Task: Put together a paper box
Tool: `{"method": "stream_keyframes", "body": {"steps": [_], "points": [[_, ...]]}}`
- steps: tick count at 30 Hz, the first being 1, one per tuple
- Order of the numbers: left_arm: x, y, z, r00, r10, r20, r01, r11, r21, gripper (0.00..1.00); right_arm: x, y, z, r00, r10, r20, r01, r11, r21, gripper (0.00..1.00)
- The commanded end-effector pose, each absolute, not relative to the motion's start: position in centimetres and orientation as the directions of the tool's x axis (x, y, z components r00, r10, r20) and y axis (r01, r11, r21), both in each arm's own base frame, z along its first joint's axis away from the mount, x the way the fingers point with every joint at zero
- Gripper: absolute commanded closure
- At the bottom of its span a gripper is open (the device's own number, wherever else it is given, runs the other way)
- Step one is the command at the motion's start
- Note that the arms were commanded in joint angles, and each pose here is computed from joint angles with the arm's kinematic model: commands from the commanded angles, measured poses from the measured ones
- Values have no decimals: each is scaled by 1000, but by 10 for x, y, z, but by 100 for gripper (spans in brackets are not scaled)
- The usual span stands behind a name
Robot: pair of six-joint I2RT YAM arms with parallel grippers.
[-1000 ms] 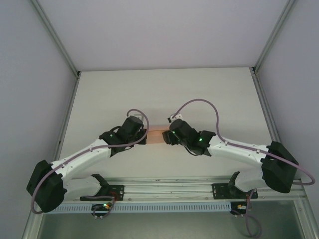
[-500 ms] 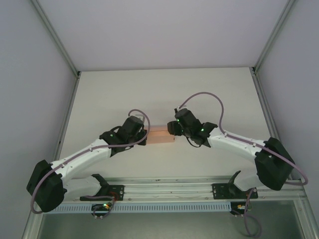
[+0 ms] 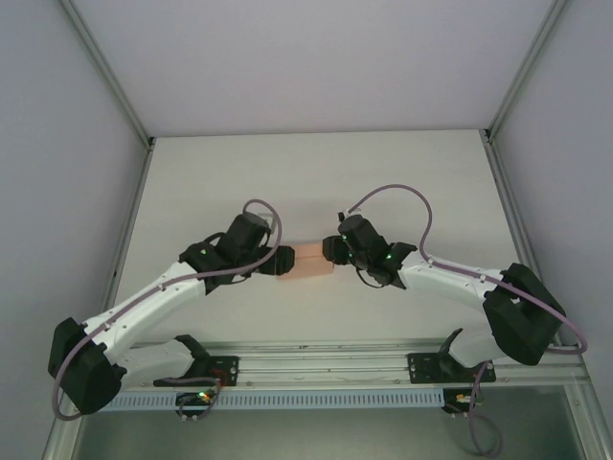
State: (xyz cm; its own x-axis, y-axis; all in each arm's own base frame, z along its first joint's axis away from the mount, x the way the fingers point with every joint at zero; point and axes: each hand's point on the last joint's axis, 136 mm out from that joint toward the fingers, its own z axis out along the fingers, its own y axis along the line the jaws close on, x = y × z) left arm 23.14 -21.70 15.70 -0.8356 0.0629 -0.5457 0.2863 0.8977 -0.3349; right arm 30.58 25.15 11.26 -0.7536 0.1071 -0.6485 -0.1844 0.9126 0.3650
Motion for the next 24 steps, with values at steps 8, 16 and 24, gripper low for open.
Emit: {"method": "stream_keyframes", "body": {"steps": [8, 16, 24], "points": [[236, -206, 123, -894, -37, -446, 168, 895, -413, 36, 266, 223, 51, -862, 24, -506, -133, 953, 272, 62], [217, -197, 65, -919, -102, -381, 106, 866, -488, 61, 260, 220, 37, -871, 10, -492, -140, 954, 267, 63], [207, -199, 37, -935, -130, -329, 74, 838, -540, 85, 254, 234, 29, -863, -18, -505, -218, 915, 340, 81]]}}
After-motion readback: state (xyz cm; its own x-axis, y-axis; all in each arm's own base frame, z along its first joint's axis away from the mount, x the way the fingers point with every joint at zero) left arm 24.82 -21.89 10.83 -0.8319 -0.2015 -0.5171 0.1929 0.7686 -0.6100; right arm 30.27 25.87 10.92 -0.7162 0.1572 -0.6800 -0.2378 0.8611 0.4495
